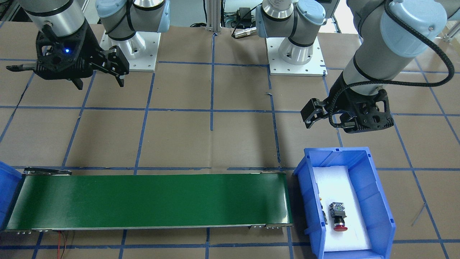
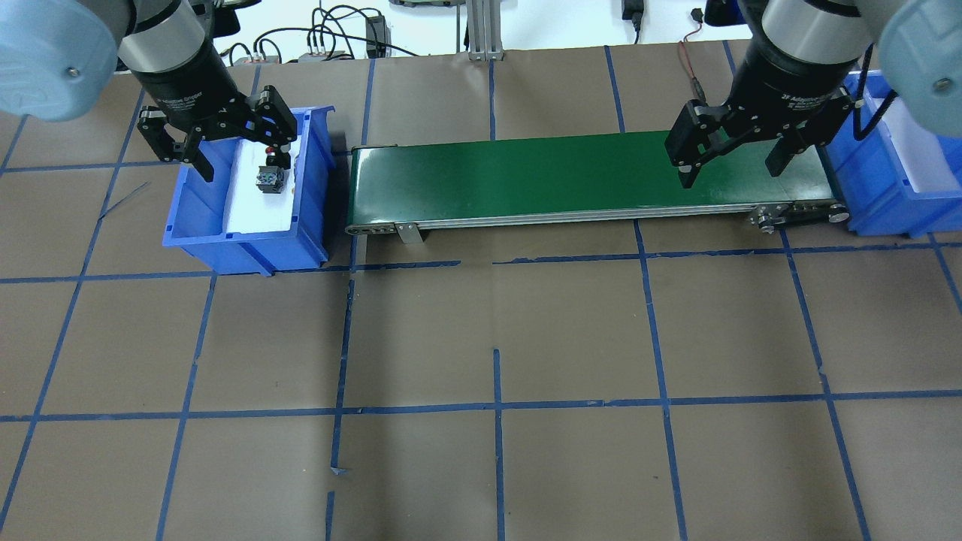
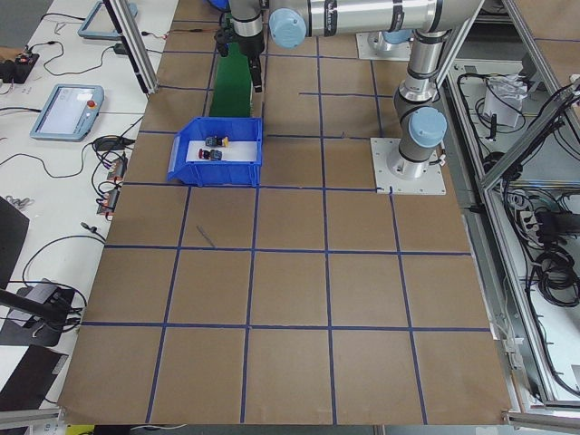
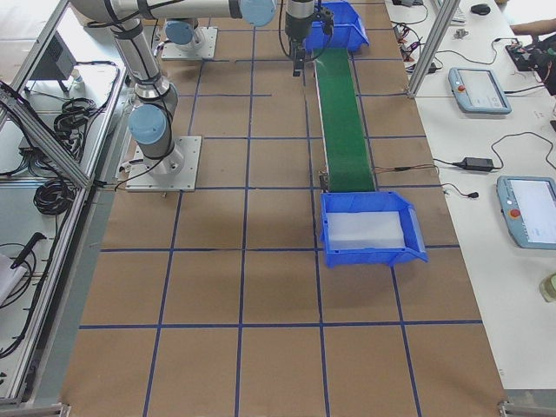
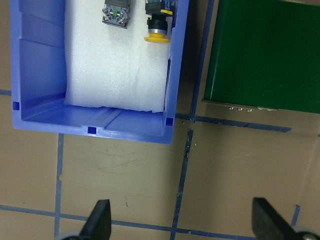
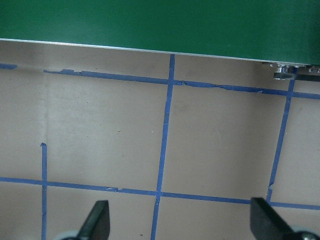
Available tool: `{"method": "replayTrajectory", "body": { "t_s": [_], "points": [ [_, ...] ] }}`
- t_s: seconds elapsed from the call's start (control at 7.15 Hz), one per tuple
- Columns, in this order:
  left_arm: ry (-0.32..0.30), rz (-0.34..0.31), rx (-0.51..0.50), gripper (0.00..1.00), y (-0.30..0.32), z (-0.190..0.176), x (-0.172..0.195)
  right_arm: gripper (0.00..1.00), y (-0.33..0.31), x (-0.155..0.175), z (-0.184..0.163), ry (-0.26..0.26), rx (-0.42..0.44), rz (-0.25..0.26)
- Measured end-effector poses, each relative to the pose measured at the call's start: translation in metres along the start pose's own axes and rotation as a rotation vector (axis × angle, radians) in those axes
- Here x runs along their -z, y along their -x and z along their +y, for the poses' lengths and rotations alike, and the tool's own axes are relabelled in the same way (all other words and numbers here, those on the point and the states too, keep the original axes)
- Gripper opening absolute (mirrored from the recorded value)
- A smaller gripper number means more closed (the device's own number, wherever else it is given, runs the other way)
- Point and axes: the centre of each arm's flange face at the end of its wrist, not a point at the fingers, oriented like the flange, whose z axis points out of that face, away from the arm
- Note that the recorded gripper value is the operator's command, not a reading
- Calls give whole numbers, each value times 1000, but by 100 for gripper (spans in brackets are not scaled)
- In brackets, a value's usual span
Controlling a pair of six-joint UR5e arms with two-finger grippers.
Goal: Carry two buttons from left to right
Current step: 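Move the left gripper over the blue bin toward the red-capped button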
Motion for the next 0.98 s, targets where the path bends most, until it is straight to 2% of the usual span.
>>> {"method": "replayTrajectory", "body": {
  "t_s": [0.56,0.98],
  "points": [
    [14,-1,2,100,-1,-7,-9,100,0,-2,0,5,1,0],
    [-12,9,-17,100,25,-16,4,100,0,-4,0,9,2,4]
  ]
}}
